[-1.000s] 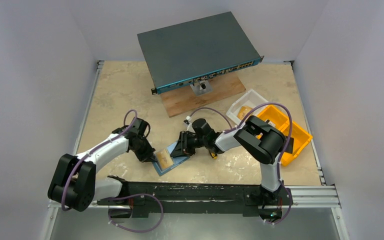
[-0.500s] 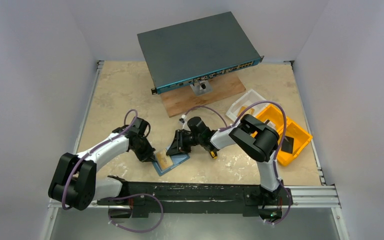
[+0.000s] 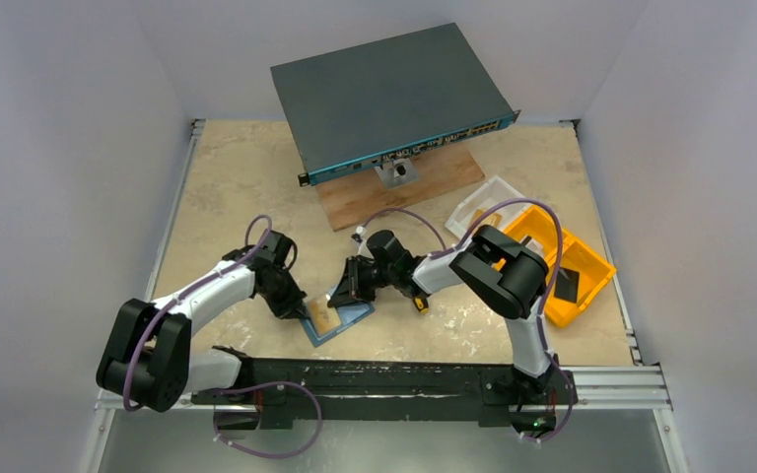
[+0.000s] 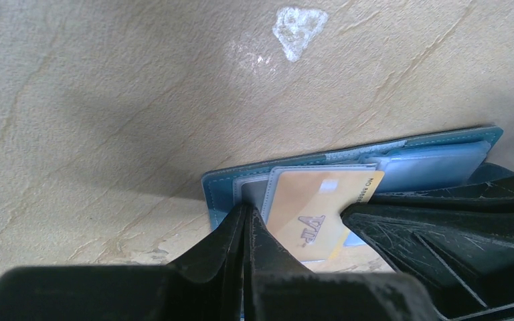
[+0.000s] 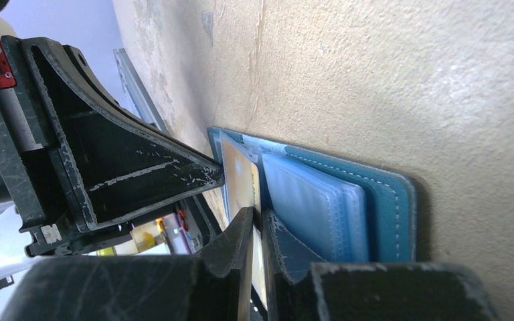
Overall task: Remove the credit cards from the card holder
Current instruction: Remove the credit card from the card holder.
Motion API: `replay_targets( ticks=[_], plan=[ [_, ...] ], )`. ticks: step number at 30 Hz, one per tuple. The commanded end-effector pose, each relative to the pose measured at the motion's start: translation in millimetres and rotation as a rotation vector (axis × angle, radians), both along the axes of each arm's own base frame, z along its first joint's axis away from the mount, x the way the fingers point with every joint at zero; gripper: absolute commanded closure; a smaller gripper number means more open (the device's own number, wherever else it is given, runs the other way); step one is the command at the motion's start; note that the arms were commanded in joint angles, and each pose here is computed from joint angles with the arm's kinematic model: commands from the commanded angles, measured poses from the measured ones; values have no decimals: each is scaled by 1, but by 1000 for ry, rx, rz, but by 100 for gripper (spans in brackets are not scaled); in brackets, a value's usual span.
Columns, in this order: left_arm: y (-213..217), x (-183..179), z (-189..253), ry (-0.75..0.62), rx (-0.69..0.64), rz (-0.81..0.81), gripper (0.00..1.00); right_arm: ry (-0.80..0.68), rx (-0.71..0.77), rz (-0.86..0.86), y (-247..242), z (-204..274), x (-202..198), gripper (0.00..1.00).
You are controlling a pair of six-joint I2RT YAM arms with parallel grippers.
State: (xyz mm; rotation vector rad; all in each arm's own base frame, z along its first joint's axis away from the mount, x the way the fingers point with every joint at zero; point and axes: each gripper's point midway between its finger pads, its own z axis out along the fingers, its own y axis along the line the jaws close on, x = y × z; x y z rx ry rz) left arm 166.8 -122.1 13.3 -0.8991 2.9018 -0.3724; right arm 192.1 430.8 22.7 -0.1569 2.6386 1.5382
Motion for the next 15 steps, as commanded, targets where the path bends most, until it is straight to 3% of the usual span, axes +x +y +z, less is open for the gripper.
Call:
replay_targets(
  ticks=[1, 15],
  plan=[
    [11, -5, -10, 24, 64, 0, 100, -11, -21, -29, -10, 0, 0, 94],
    [12, -4, -9, 24, 71, 0, 100, -8, -57, -151, -44, -5, 16, 96]
  ],
)
